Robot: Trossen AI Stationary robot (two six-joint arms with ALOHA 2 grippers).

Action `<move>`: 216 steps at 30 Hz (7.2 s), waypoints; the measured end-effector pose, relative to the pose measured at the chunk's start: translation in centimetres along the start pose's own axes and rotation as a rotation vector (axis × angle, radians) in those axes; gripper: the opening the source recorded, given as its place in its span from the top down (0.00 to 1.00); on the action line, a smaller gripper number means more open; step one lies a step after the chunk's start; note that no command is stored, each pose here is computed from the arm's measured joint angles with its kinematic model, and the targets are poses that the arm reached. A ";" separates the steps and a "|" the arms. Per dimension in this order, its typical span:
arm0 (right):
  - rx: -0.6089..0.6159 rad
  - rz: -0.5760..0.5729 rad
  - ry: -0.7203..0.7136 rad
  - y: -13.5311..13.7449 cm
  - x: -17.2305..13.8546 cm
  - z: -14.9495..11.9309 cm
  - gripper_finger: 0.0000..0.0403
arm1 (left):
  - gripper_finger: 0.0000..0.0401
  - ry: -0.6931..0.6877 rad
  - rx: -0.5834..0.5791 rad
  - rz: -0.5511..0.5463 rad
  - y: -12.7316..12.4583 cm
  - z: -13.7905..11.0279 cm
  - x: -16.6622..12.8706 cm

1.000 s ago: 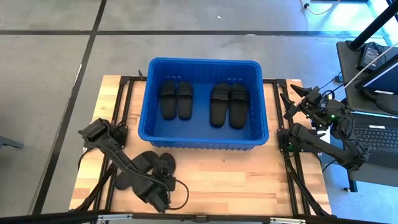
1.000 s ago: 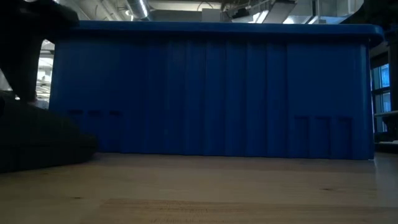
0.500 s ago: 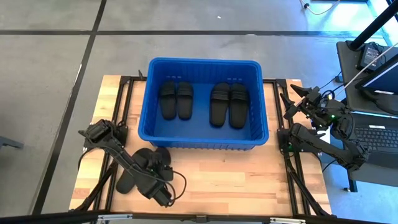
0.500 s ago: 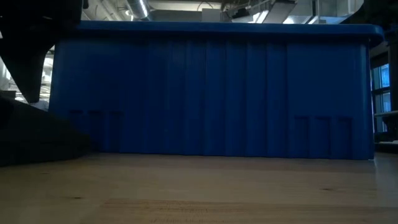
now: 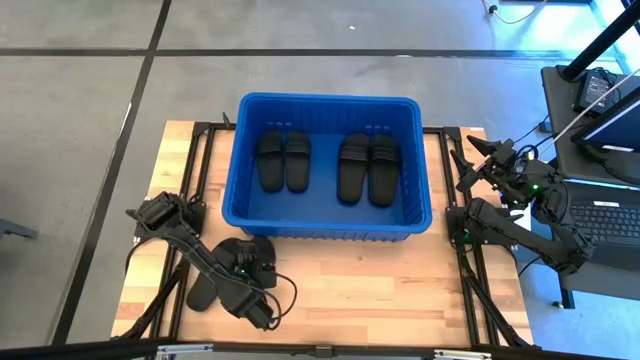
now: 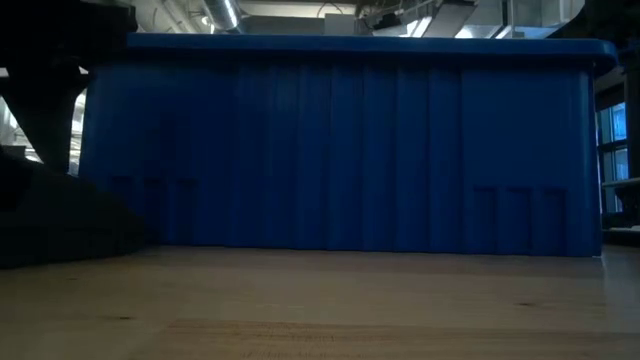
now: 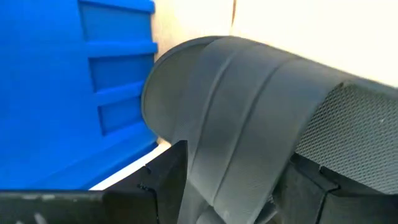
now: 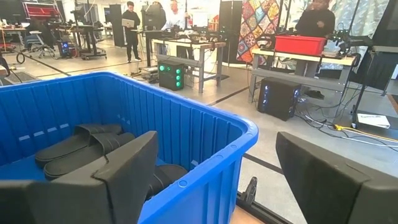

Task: Pick and place slides into bin
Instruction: Put the black slide into the blue bin

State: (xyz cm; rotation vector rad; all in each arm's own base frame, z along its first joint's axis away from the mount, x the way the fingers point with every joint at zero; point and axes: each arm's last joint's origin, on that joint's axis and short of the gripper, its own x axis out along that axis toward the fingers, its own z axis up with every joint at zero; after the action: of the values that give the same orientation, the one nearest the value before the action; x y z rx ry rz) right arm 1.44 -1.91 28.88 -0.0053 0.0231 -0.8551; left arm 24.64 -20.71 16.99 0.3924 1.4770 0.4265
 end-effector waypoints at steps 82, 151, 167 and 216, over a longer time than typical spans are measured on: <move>0.000 0.000 0.000 0.0 0.0 0.0 0.19 | 0.99 -0.335 -0.539 0.359 29.6 8.7 -10.3; -0.011 0.000 0.000 0.1 0.2 -0.1 0.19 | 0.67 -0.099 -0.175 0.232 21.1 10.0 11.3; -0.011 0.000 0.000 0.1 0.2 -0.1 0.19 | 0.47 -0.069 -0.168 0.195 21.4 9.3 10.6; -0.026 0.000 -0.003 0.1 0.2 -0.1 0.19 | 0.47 -0.305 -0.273 -0.133 34.7 12.4 2.0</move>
State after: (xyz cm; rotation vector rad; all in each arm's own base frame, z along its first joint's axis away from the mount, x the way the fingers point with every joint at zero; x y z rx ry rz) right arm 1.59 -2.00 28.78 -0.0309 0.0319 -0.8549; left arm 35.92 10.42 33.37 0.1328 1.1231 0.4345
